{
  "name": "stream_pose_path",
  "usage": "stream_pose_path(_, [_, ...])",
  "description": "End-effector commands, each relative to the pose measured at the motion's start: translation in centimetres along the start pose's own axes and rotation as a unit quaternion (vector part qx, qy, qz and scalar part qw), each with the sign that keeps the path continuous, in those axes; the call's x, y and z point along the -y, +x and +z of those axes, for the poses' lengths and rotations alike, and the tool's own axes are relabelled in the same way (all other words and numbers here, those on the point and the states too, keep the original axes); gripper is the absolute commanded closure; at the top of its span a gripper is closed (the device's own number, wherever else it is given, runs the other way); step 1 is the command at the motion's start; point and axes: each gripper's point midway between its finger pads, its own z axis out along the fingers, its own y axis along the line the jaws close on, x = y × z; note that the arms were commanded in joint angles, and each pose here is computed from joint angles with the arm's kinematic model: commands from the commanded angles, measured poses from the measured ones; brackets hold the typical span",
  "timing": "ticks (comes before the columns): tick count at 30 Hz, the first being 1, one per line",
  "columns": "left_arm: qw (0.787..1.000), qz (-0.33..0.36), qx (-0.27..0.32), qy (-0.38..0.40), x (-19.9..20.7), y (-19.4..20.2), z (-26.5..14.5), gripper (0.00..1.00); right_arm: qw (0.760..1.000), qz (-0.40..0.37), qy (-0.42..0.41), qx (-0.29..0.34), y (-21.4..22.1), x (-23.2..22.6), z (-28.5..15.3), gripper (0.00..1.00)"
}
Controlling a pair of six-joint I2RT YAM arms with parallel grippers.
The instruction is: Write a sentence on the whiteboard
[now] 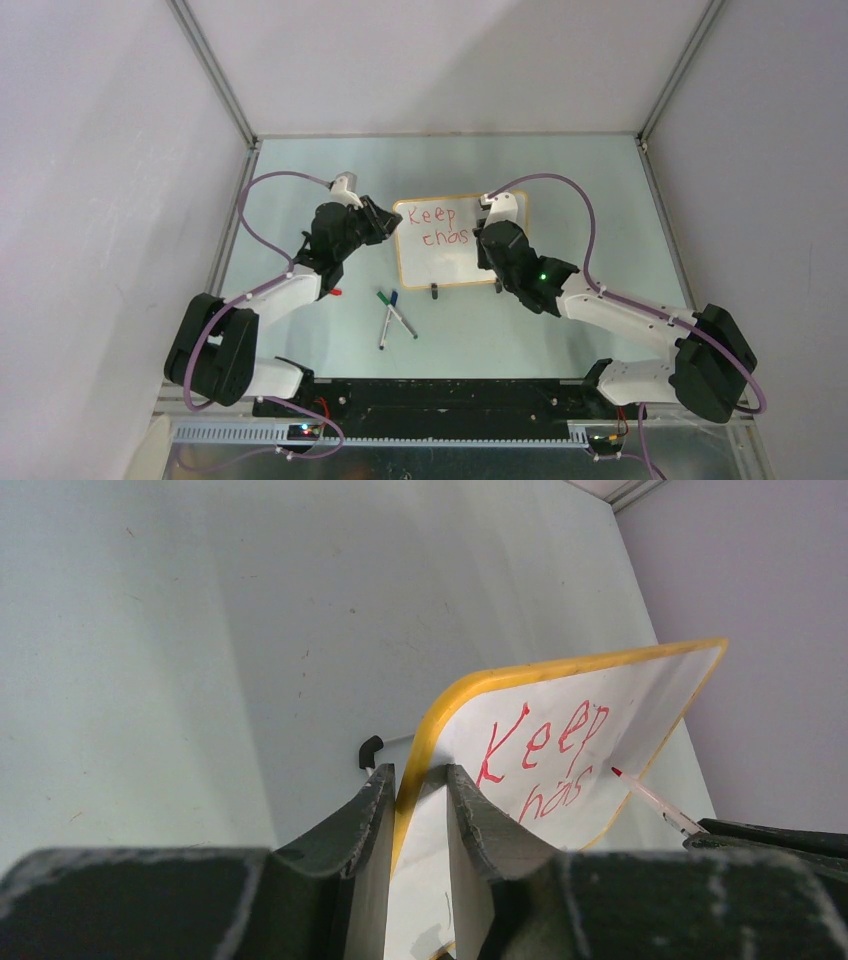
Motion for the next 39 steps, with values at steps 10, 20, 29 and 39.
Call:
stream_pose_path(10, [0.999,0.010,0.037,0.024,1.6,-2.6,-0.1,0.73,0.999,0.016,0.010,0.040,-3.5,-0.2,0.5,1.00])
stream_pose_path(20, [0.999,0.010,0.038,0.024,1.7,-2.7,-0.1,0.73,0.999,0.017,0.021,0.031,-3.4,0.4,1.0,1.00])
stream_pose_path(29, [0.999,0.010,0.038,0.023,1.6,-2.6,-0.1,0.73,1.000,0.012,0.022,0.019,-2.9,0.3,1.2,1.00])
stream_pose_path(39, [0.999,0.011,0.039,0.022,1.6,-2.7,-0.2,0.73,1.000,0.011,0.022,0.011,-2.5,0.2,1.2,1.00])
